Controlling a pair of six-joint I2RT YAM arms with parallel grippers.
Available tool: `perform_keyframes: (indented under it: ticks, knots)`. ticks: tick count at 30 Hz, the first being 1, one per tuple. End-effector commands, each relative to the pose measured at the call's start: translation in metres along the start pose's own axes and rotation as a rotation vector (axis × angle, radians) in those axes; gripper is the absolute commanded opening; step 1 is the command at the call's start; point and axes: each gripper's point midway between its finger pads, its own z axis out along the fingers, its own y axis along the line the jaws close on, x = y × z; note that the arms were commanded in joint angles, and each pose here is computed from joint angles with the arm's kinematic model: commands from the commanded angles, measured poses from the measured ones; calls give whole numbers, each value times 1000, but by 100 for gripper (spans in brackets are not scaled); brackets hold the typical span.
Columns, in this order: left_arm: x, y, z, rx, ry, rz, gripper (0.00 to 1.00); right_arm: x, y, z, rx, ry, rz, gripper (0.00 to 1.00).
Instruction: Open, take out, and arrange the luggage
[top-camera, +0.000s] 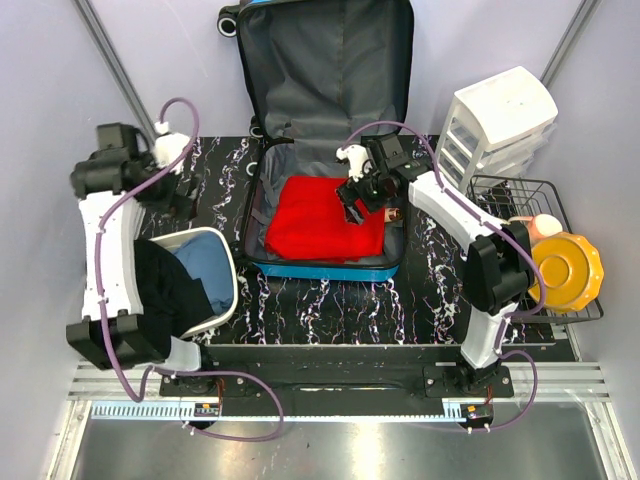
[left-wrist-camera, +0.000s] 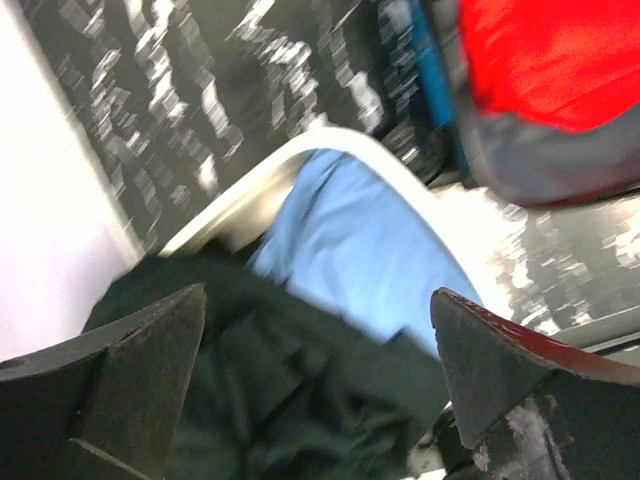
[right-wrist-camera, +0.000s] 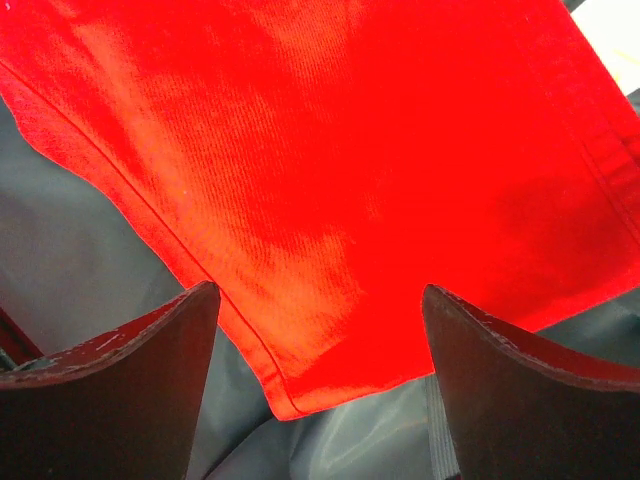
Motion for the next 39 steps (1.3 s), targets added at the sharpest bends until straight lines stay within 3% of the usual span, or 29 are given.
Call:
perform_keyframes:
  ticks: [1,5,7,11,13,16,34,36,37,39]
  knots:
    - [-88,-67,28,245,-210,-168,99,-17,-3,-34,32,-68,45,89]
    - [-112,-135,78,410,-152,-113,99,-2,4,-46,16,-42,57,89]
    - [-126,-146,97,405,-176,-103,99,4,11,-54,4,-34,54,89]
    - [-132,-171,152,434,-88,-154,99,20,17,-62,4,-12,79,89]
    - [-122,-172,187,408,6,-231,99,21,19,-68,5,-17,87,89]
    - [-118,-170,215,370,42,-263,99,20,20,-74,9,-24,85,89]
    - [-42,-167,315,90,275,-313,99,17,6,-68,30,-15,82,89]
    - [-38,-179,320,148,297,-325,94,18,6,-68,31,-14,84,89]
    - [-36,-184,324,173,309,-324,81,19,4,-68,34,-11,84,89]
    - [-41,-190,318,217,298,-325,68,19,3,-69,42,-11,77,89]
